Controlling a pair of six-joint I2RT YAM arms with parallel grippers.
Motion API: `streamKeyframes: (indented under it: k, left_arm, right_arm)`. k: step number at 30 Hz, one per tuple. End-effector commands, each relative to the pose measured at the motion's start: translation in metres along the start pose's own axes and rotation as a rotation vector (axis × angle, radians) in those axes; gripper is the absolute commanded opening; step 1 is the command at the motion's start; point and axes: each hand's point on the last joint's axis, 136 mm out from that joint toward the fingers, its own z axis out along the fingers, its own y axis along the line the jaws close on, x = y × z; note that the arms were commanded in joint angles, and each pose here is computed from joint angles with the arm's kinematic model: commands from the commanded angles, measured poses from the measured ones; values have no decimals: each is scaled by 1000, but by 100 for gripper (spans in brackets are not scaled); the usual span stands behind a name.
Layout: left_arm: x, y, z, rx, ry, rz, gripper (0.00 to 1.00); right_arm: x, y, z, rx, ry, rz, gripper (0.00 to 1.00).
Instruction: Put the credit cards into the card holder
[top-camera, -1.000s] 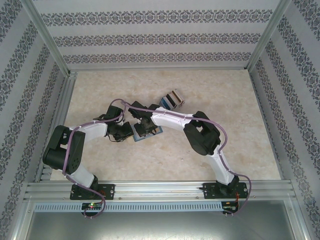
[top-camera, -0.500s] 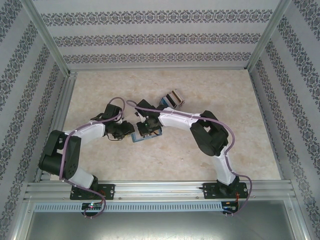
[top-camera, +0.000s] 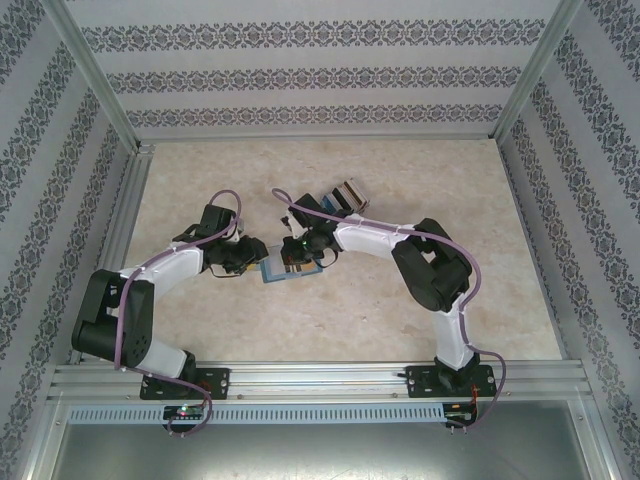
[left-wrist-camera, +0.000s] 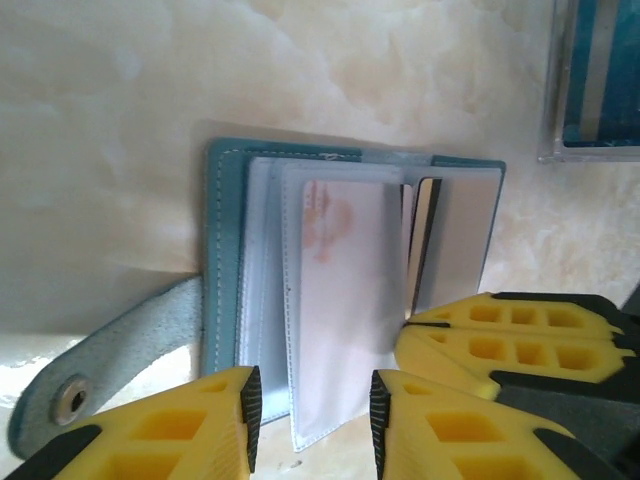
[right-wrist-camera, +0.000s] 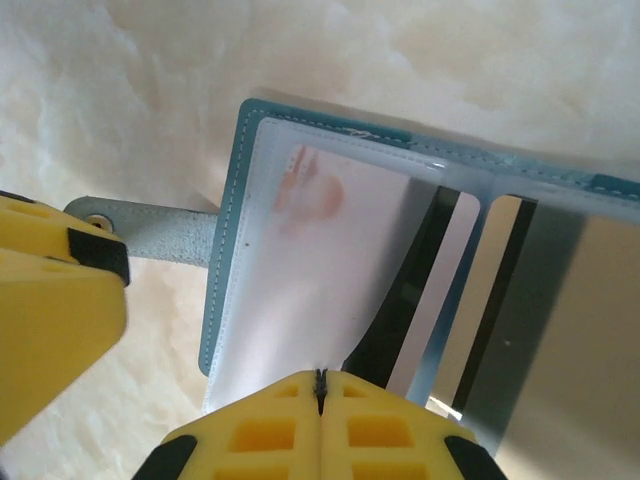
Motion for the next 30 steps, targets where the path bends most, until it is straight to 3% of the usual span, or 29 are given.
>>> streamKeyframes:
  k: [1,9,30]
  left_arm:
    - [-6,-15,-4,74,-8,-21,37]
    - [-5,-16,3,99,5,-44,37]
    - [-9,-9,24,89,37,-74,39]
  right_arm:
    - [-12,17,-17,-89,-59,16,0]
    - [-15,15,-18,-202,-128,105,0]
    - [-10,-6,-14,-238,-136,182,0]
